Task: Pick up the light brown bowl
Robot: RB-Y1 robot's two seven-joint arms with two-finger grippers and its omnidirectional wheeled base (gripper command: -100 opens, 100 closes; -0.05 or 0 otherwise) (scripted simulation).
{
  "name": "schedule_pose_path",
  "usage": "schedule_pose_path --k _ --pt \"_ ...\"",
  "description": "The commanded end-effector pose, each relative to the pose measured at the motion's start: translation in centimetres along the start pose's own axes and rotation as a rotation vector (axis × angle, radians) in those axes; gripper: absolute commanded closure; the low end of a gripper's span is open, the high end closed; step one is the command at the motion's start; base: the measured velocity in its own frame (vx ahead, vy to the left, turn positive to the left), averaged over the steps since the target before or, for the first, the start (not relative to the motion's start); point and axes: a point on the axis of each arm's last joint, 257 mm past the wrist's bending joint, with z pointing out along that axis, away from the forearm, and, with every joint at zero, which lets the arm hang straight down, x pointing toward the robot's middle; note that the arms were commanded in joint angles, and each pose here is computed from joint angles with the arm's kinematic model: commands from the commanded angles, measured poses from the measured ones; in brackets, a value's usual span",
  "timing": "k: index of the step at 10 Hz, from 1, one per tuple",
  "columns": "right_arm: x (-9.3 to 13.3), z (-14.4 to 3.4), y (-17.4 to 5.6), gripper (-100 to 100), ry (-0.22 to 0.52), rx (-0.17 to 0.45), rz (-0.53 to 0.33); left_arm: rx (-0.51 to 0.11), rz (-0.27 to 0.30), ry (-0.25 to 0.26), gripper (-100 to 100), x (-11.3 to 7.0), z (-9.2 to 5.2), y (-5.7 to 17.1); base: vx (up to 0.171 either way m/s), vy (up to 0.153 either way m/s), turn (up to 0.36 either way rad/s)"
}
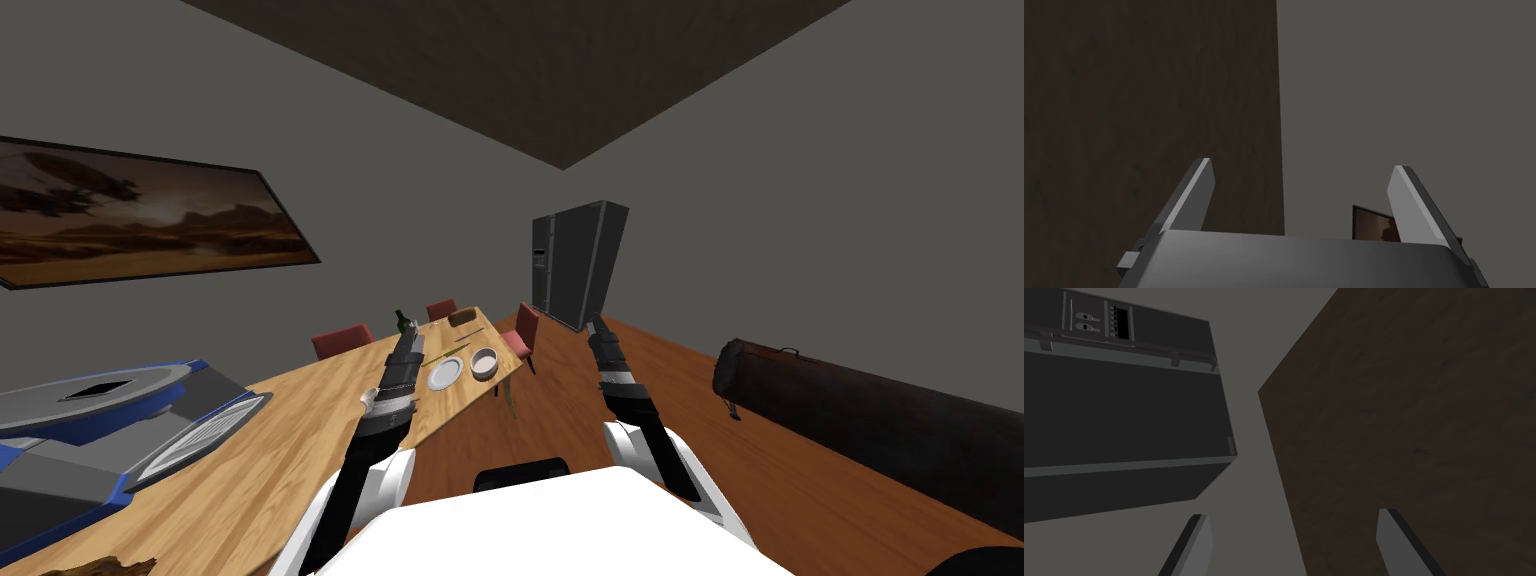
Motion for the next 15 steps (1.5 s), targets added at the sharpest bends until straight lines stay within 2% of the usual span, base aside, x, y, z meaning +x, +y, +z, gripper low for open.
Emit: schedule_pose_path --k 1,3,8,11,12,13,15 --pt "0.0 0.0 0.0 0 0.0 0.0 0.0 -0.017 0.017 0.011 -100 0.1 0.3 0.4 0.019 -0.034 0.018" --pt "0.0 0.0 0.0 0 0.0 0.0 0.0 -0.049 0.069 0.034 -100 0.5 1.3 1.7 0.018 -0.042 0.041" --pt "0.0 0.0 0.0 0 0.0 0.0 0.0 -0.13 0.127 0.054 -100 0.7 2.4 4.2 0.016 -0.036 0.027" --pt "0.0 0.0 0.0 0 0.0 0.0 0.0 -0.183 0.187 0.066 -100 0.7 3.7 6.0 0.018 -0.039 0.033" --pt "0.0 0.0 0.0 0 0.0 0.0 0.0 -0.207 0.187 0.07 -100 0.7 3.6 6.6 0.02 -0.042 0.023" --pt "0.0 0.0 0.0 0 0.0 0.0 0.0 -0.218 0.217 0.072 -100 0.7 4.3 7.0 0.025 -0.051 0.044" --pt "0.0 0.0 0.0 0 0.0 0.0 0.0 -0.25 0.218 0.077 -100 0.7 4.1 7.9 0.014 -0.029 0.011"
